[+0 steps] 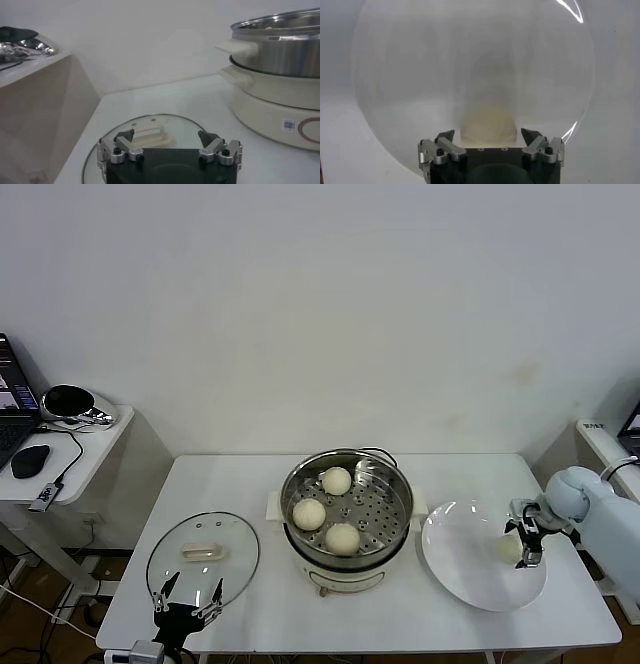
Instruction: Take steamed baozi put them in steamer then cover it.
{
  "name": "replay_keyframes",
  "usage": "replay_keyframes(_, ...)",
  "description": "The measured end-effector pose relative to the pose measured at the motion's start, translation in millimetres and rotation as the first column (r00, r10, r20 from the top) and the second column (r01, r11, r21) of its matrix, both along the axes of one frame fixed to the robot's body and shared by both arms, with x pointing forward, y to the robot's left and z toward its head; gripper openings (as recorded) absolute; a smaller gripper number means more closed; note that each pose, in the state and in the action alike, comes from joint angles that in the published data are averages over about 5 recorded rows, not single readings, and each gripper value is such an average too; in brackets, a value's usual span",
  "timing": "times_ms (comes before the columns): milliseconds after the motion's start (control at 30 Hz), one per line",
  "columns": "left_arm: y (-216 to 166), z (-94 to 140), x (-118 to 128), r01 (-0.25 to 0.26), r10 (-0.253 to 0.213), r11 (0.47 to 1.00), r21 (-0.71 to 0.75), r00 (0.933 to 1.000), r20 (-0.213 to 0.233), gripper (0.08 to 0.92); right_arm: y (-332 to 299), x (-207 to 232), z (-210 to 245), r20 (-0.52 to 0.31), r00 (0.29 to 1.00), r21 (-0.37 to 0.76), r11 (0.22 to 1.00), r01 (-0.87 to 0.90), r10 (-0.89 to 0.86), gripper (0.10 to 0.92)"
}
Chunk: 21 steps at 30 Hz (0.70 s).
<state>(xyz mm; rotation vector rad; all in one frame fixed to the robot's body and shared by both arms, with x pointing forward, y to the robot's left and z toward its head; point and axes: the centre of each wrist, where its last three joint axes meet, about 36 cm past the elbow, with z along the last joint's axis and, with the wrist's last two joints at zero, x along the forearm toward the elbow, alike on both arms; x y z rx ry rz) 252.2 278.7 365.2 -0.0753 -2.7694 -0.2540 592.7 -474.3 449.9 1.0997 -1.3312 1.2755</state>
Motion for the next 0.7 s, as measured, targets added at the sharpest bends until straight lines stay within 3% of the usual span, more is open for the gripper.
replay_keyframes(433, -1, 0, 1, 0.002, -0.002, 1.0, -0.001, 1.0, 0.004, 0.823, -6, 1, 8, 0.009, 1.0, 0.02, 1.0, 0.02, -0.02, 0.556)
replay_keyframes(700, -3, 1, 5, 0.013, -0.013, 1.0, 0.0, 0.9999, 0.006, 0.823, -4, 4, 32, 0.035, 0.999, 0.041, 0.999, 0.025, -0.026, 0.526)
